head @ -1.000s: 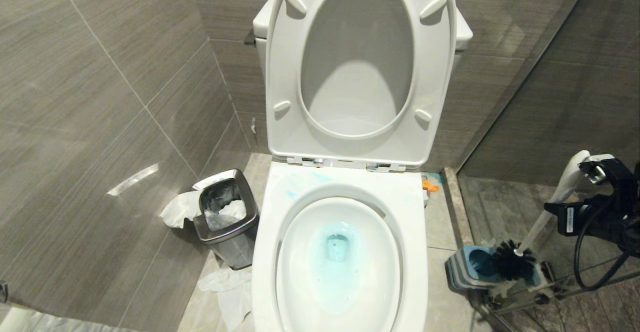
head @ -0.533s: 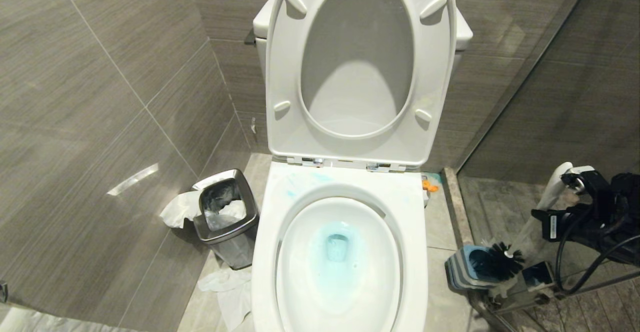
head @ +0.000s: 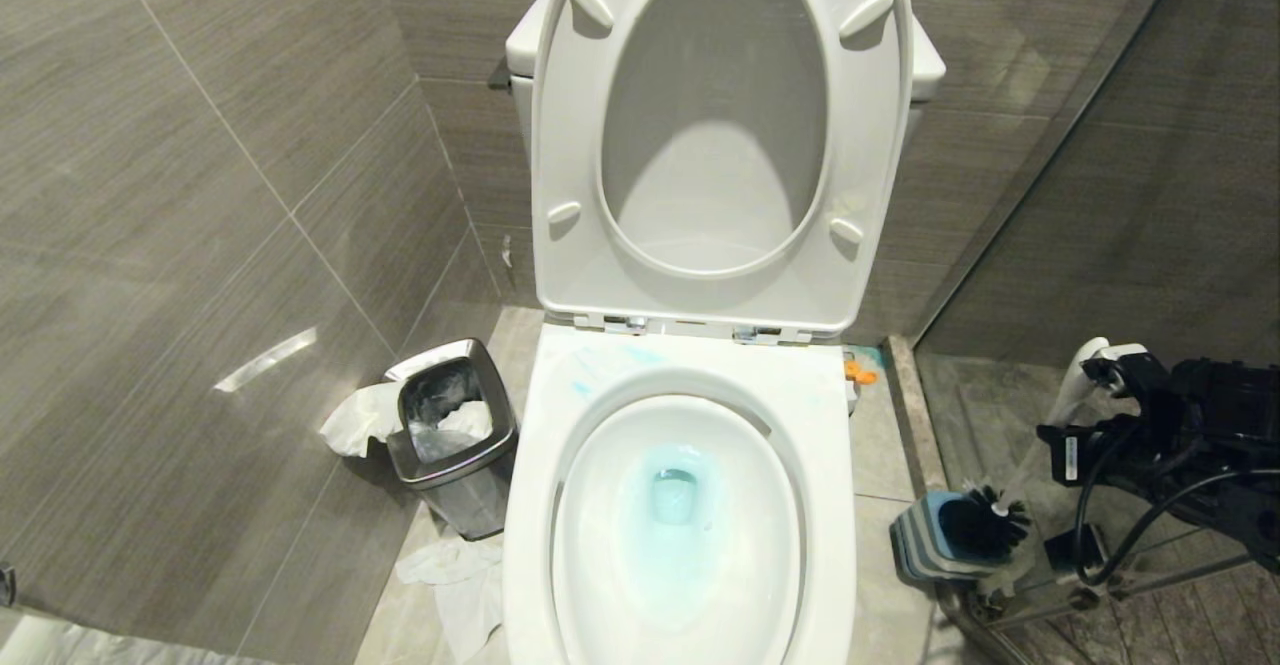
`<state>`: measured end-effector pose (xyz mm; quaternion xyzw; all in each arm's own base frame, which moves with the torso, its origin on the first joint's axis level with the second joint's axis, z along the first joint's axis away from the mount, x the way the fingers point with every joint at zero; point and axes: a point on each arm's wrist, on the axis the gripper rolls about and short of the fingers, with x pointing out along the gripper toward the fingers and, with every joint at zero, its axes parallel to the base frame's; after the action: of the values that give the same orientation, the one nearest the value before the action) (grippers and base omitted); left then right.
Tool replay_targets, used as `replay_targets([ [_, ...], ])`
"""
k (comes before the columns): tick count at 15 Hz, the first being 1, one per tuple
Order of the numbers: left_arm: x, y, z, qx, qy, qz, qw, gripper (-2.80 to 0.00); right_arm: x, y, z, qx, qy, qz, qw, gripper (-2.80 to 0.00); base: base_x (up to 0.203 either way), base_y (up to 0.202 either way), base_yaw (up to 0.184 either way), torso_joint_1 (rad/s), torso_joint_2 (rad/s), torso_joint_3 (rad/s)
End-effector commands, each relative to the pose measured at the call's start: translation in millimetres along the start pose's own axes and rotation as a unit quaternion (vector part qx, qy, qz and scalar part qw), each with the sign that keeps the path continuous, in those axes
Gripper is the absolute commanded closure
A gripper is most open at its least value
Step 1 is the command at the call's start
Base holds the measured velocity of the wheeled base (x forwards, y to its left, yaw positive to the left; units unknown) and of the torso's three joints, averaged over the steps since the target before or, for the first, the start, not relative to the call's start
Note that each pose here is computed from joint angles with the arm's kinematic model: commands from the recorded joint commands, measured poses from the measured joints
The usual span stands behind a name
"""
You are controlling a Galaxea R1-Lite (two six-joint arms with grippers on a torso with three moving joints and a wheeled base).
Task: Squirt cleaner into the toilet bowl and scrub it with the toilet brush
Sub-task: Put the toilet brush back
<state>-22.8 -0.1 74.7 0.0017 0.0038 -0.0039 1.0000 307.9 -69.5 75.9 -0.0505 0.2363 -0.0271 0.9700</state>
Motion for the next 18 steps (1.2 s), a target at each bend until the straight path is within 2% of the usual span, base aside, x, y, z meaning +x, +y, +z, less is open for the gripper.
replay_targets([
  [1, 0, 0.0, -1, 0.000, 0.002, 0.000, 1.0000, 0.00, 10, 0, -3, 0.000, 0.004, 0.002, 1.000, 0.00, 0.000, 0.000, 0.000, 0.000, 0.00, 0.000],
  [6, 0, 0.0, -1, 0.000, 0.002, 0.000, 1.0000, 0.00, 28, -3, -4, 0.001, -0.003, -0.021, 1.000, 0.00, 0.000, 0.000, 0.000, 0.000, 0.00, 0.000],
  [10, 0, 0.0, -1, 0.000, 0.002, 0.000, 1.0000, 0.00, 39, -1, -16, 0.013, 0.017, -0.017, 1.000, 0.00, 0.000, 0.000, 0.000, 0.000, 0.00, 0.000],
  [14, 0, 0.0, -1, 0.000, 0.002, 0.000, 1.0000, 0.00, 52, 12, -26, 0.022, 0.029, -0.001, 0.999, 0.00, 0.000, 0.000, 0.000, 0.000, 0.00, 0.000],
  [18, 0, 0.0, -1, 0.000, 0.002, 0.000, 1.0000, 0.00, 64, 22, -34, 0.015, 0.023, -0.010, 1.000, 0.00, 0.000, 0.000, 0.000, 0.000, 0.00, 0.000],
])
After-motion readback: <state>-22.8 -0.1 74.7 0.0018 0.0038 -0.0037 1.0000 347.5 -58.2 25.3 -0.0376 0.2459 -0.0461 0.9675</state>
